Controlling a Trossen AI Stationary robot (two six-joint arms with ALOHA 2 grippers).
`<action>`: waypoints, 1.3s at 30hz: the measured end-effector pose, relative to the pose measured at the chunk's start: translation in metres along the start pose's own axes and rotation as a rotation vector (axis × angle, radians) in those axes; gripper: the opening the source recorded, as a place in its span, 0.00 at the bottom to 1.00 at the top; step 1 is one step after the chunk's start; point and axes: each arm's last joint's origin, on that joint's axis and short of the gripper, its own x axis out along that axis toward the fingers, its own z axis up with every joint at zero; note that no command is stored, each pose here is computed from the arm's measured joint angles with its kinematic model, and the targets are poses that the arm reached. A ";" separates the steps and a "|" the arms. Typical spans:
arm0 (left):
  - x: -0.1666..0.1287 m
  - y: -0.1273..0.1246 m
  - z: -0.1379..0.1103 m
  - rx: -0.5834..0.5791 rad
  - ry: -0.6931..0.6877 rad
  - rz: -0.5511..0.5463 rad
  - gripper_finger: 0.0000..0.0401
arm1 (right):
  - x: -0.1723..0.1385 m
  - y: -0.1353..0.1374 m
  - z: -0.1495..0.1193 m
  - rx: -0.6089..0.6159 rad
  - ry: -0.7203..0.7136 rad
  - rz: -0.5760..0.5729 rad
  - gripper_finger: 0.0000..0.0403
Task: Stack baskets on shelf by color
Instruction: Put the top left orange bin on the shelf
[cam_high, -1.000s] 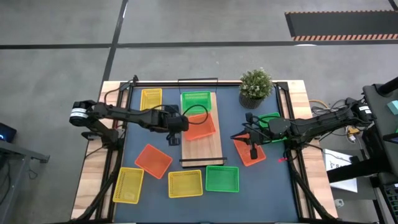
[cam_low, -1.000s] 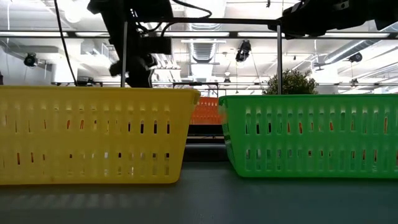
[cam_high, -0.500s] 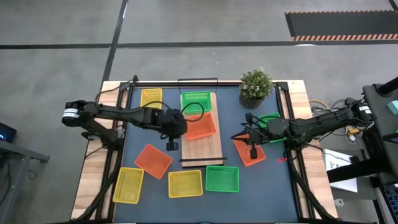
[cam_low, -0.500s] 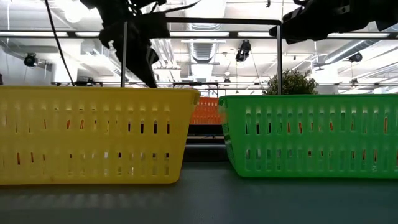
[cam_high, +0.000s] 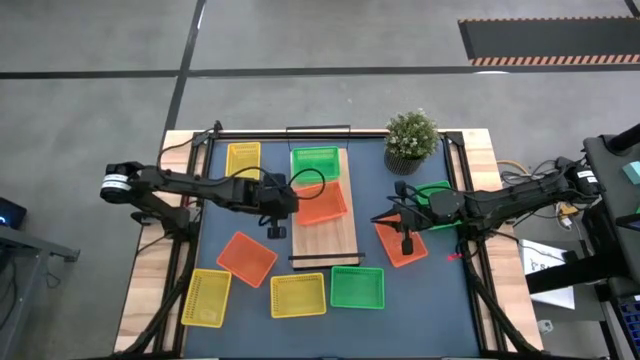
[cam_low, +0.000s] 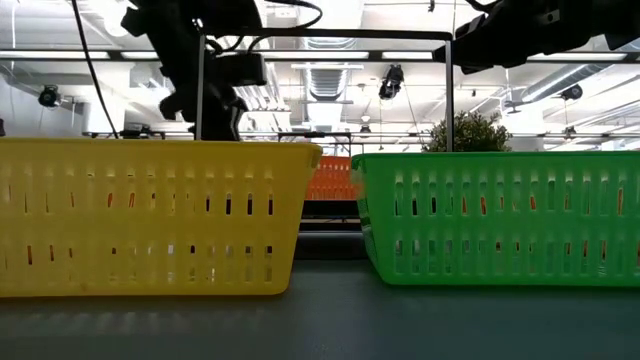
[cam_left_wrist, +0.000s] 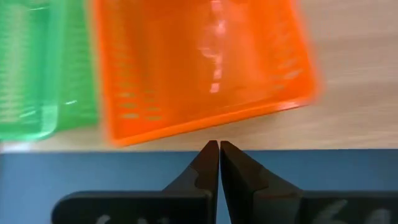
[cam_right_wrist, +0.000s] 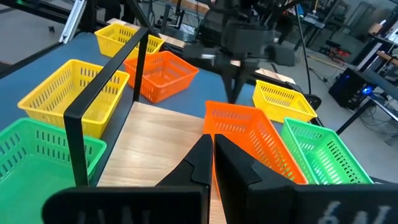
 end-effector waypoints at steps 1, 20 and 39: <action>0.001 0.002 -0.001 -0.004 0.008 0.036 0.00 | 0.000 0.000 0.000 0.001 0.000 0.000 0.02; -0.005 0.000 0.002 -0.017 -0.060 -0.276 0.00 | -0.001 -0.006 -0.017 0.065 0.180 -0.112 0.02; -0.001 0.008 -0.007 -0.095 -0.002 -0.161 0.00 | 0.007 -0.015 -0.027 0.212 0.239 -0.168 0.02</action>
